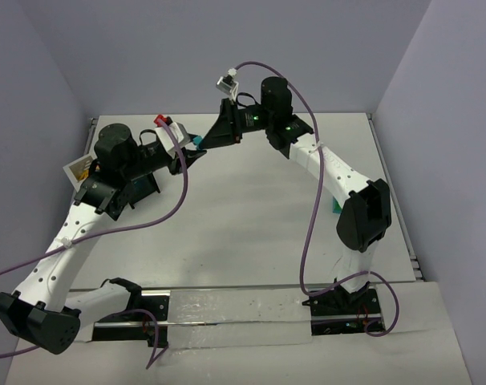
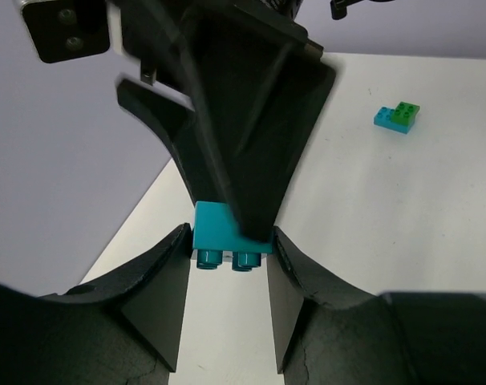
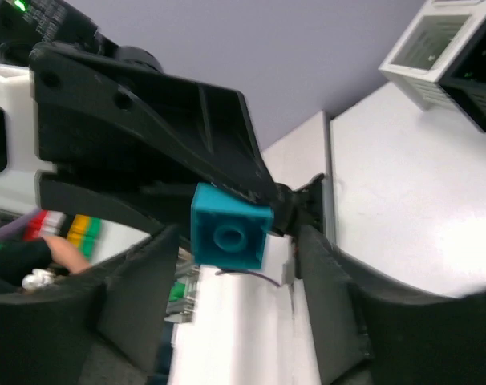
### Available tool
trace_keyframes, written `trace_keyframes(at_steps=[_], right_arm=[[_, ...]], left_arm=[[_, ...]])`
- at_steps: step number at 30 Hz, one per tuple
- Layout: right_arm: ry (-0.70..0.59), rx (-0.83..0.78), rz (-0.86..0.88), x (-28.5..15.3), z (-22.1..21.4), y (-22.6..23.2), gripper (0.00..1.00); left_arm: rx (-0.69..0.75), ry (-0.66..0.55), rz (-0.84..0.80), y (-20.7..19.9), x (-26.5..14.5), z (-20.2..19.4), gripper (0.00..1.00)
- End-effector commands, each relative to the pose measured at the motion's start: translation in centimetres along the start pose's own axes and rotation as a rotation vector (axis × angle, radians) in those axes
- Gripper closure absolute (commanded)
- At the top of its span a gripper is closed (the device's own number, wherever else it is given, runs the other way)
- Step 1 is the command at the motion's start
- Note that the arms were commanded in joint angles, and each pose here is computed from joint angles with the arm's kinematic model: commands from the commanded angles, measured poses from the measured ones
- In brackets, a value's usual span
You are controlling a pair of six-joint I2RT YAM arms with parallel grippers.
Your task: Sort the legos into containers by color
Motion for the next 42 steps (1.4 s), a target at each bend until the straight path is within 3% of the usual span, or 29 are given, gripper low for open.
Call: trace_keyframes(at_steps=[1,5,7,12,17,23,33,36,42], right_arm=[[-0.075,-0.046,-0.082,-2.8,1.6,-1.5,0.21],[-0.229,-0.154,-0.353,-8.7,4.2,-5.0,0.11],[-0.285,-0.206,-0.538,-12.6,4.8,-6.9,0.07],[-0.312,-0.273,-0.807,-19.7,3.0,-9.9,0.04],[-0.29,-0.268,-0.945,-23.5,0.4,-11.2,0.03],[-0.292,-0.234,-0.956,-24.9,-1.1,-11.2,0.03],[-0.28,-0.2,-0.989,-25.7,-2.3,-11.7,0.03],[-0.27,-0.183,-1.022,-26.5,-2.9,-12.2,0.03],[-0.248,-0.141,-1.095,-28.3,-4.0,-13.1,0.04]], left_arm=[[0.016,0.002,0.095,1.9,-1.1,1.9,1.0],[-0.161,0.237,0.192,2.9,-2.5,-3.0,1.0],[-0.316,0.37,0.225,3.5,-3.5,-6.1,1.0],[-0.625,0.6,0.382,7.1,-8.0,-14.4,1.0],[-0.76,0.766,0.496,8.9,-12.4,-20.7,1.0],[-0.788,0.886,0.563,9.3,-14.0,-24.4,1.0],[-0.78,0.982,0.524,7.9,-14.6,-27.6,0.99],[-0.779,0.995,0.525,7.8,-14.5,-28.4,0.88],[-0.776,0.997,0.507,8.3,-14.0,-29.5,0.75]])
Point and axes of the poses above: each gripper's point midway between its finger pads, its own x axis out along the fingers, its own y axis along the line the jaws close on, z = x × y, the point moved 2 cm from there along -x, back along the fingers, and after that the axes turned 13 degrees about x, right-handed, at the moved point
